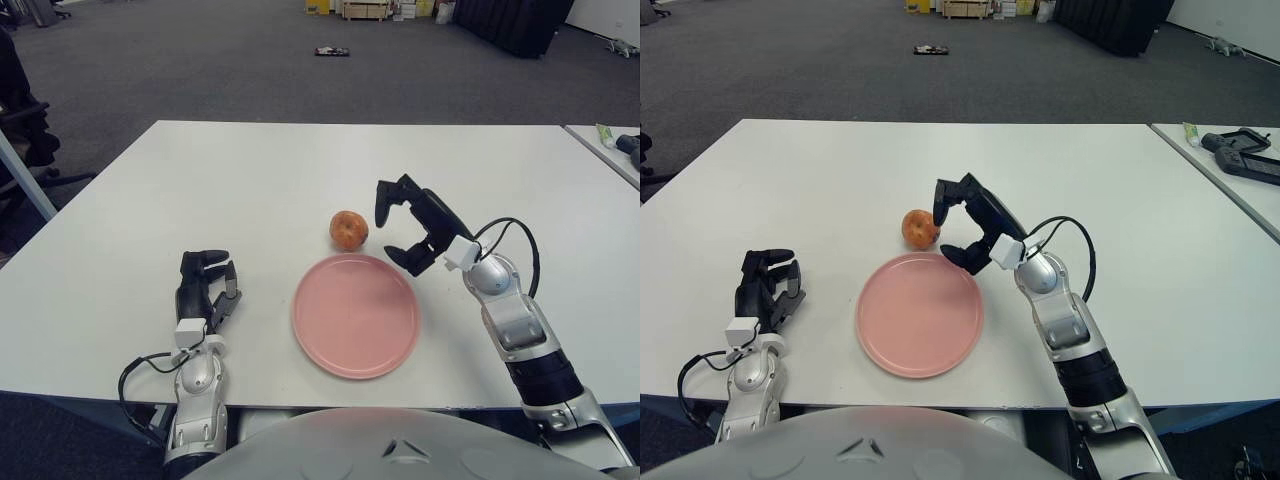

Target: Put the apple into the plate.

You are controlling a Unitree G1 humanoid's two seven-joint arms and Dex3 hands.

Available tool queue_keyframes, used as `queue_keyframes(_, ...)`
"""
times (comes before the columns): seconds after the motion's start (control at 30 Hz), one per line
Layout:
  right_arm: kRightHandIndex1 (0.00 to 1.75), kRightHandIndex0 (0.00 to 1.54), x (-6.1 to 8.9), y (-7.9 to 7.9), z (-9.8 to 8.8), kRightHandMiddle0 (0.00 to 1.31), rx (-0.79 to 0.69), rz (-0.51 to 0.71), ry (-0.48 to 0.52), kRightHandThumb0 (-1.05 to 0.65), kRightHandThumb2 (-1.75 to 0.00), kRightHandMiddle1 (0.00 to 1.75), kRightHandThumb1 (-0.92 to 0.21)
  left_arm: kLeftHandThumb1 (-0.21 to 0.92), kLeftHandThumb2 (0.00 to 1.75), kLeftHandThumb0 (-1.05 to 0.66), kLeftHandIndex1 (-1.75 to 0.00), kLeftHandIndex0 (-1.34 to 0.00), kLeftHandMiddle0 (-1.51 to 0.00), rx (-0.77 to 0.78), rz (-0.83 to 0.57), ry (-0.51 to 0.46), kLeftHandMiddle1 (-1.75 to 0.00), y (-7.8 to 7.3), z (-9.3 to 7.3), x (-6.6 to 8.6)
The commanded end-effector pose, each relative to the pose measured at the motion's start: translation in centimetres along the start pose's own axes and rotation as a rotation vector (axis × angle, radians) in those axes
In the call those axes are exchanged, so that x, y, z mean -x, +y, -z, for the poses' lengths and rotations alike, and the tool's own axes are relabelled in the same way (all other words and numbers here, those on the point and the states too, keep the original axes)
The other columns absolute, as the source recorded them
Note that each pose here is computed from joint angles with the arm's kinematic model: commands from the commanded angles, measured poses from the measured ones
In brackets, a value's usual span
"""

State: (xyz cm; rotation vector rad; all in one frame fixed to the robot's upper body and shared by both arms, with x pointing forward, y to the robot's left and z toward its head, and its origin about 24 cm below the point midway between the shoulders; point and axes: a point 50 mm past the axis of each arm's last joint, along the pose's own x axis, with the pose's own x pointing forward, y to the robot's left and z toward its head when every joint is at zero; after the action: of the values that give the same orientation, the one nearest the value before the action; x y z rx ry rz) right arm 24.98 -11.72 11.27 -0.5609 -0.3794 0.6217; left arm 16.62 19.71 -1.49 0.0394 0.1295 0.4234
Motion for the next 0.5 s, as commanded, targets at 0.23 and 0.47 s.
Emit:
queue_keyframes(0.23,1.7,0.89,-0.27,-0.49,-0.01,0.64,0.023,-0.099,-0.022,0.0,-1.68,1.7,0.02,0.77,0.75,-0.37,-1.75,-0.28,-0.48,-0.008,0.01,0.051,-1.54,-0.24,0.9,0.36)
queue_keyframes(0.47,1.74,0.61,-0.35,-0.3,0.38,0.55,0.049,-0.108,-0.048,-0.01,-1.43,1.71,-0.21,0.79,0.71,-0.36,-1.75,-0.27,-0.45,-0.005,0.01,0.057,-1.56,-0.29,0.96,0.39)
